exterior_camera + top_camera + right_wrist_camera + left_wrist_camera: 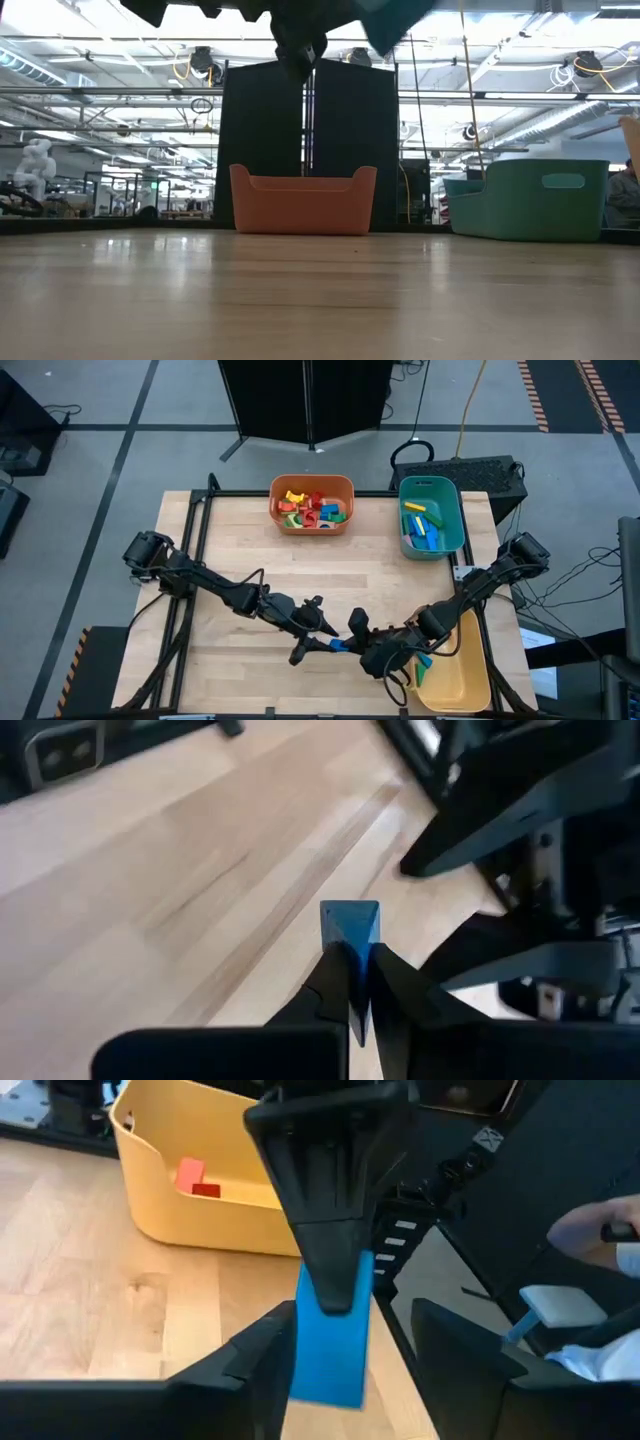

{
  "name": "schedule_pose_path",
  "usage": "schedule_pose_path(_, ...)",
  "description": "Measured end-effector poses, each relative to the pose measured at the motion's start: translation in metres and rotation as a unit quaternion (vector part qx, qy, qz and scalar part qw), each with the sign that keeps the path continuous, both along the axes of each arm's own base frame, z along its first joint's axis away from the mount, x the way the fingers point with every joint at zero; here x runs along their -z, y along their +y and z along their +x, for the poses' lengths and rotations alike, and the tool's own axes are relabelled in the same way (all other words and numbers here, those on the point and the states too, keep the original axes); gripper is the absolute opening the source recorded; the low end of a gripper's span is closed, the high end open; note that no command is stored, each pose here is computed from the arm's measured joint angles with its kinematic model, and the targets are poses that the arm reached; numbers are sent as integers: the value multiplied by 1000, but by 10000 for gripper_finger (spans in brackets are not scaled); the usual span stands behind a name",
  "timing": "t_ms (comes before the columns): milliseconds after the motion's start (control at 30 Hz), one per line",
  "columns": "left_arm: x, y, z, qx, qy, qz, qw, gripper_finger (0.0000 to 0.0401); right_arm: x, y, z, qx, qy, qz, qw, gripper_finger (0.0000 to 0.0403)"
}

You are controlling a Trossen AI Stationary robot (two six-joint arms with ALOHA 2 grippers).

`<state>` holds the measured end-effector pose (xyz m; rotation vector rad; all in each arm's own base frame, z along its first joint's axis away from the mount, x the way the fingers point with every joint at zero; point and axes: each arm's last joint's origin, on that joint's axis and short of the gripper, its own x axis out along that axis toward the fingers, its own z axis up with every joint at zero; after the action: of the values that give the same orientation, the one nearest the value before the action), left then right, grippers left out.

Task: Sort blocks by size
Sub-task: Put the blue triangular block into the yellow bin

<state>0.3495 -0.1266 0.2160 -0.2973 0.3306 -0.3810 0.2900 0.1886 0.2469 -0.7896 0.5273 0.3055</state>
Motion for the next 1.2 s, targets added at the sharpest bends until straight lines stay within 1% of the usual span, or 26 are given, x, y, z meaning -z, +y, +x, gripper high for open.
schedule_pose_path(100, 1, 0, 0, -4, 8, -5, 1000, 210, -1, -2, -6, 7, 18, 1, 1000, 6)
schedule_pose_path(200, 2, 1, -2, -12, 24, -3, 1000, 216, -7, -3, -14, 22, 29, 20, 999, 5)
schedule_pose_path(267, 3, 3, -4, -28, 41, 12, 999, 216, -12, -4, -21, 31, 33, 35, 998, 5)
schedule_pose_path(400, 1, 5, -15, -89, 72, 53, 992, 216, -26, -8, -39, 58, 50, 75, 994, 5)
schedule_pose_path(467, -2, 2, -21, -110, 79, 69, 988, 216, -33, -13, -52, 78, 66, 94, 990, 6)
schedule_pose_path(567, -10, -6, -33, -129, 81, 92, 984, 216, -44, -23, -71, 127, 87, 142, 978, 12)
schedule_pose_path(700, -22, -16, -50, -158, 75, 119, 977, 216, -51, -33, -100, 192, 133, 190, 954, 13)
schedule_pose_path(833, -31, -26, -68, -190, 70, 153, 967, 216, -52, -36, -128, 243, 174, 210, 931, 12)
schedule_pose_path(933, -35, -34, -81, -210, 64, 179, 959, 216, -51, -34, -143, 269, 193, 219, 918, 12)
schedule_pose_path(1067, -37, -40, -92, -235, 66, 182, 953, 216, -48, -30, -156, 302, 210, 225, 902, 12)
schedule_pose_path(1200, -34, -42, -102, -253, 83, 186, 946, 216, -43, -23, -165, 321, 225, 227, 891, 12)
